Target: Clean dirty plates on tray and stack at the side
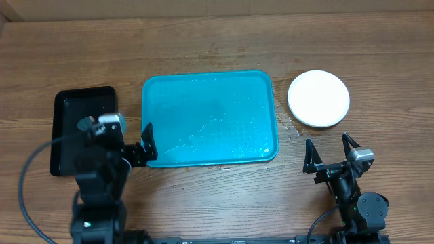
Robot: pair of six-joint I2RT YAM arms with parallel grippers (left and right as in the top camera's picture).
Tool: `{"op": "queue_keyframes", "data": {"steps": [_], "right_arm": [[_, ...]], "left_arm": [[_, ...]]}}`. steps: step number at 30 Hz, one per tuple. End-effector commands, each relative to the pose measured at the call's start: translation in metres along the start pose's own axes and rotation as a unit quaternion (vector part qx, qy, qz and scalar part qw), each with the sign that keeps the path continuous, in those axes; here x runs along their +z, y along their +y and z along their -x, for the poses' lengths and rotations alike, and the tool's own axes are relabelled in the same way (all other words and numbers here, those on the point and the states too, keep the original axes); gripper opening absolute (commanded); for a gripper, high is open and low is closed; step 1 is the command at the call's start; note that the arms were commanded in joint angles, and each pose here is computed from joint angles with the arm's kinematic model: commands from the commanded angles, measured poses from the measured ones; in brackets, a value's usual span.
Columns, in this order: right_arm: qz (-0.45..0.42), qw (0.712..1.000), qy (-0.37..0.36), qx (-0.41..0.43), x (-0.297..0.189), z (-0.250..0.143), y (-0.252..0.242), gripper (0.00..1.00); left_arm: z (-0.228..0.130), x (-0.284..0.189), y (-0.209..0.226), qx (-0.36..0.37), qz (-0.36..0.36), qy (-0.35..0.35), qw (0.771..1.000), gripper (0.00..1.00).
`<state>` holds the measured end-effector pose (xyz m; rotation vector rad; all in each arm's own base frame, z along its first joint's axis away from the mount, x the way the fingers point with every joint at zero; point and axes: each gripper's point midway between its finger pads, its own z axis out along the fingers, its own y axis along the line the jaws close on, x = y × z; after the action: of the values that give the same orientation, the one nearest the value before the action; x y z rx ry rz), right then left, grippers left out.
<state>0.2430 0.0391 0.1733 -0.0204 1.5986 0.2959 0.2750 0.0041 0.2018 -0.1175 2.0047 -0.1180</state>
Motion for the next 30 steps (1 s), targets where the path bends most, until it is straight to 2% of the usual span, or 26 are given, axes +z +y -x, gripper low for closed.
{"op": "queue_keyframes", "data": {"steps": [1, 12, 18, 26, 30], "right_arm": [[-0.002, 1.000, -0.003, 0.000, 0.000, -0.001, -0.001, 1.00], [-0.002, 1.000, -0.003, 0.000, 0.000, -0.001, -0.001, 1.00], [-0.002, 1.000, -0.003, 0.000, 0.000, -0.001, -0.001, 1.00], [-0.002, 1.000, -0.003, 0.000, 0.000, -0.001, -0.001, 1.00], [-0.002, 1.000, -0.003, 0.000, 0.000, -0.001, -0.001, 1.00]], "left_arm": [[-0.029, 0.010, 0.002, -0.002, -0.004, -0.013, 1.000, 1.00], [-0.055, 0.020, 0.005, -0.025, -0.025, -0.145, 0.989, 1.00], [-0.060, 0.018, 0.007, -0.025, -0.009, -0.140, 0.990, 0.99], [-0.094, 0.016, 0.011, -0.025, 0.007, -0.079, 0.997, 1.00], [-0.077, 0.008, 0.008, -0.003, 0.000, -0.120, 0.993, 1.00]]}}
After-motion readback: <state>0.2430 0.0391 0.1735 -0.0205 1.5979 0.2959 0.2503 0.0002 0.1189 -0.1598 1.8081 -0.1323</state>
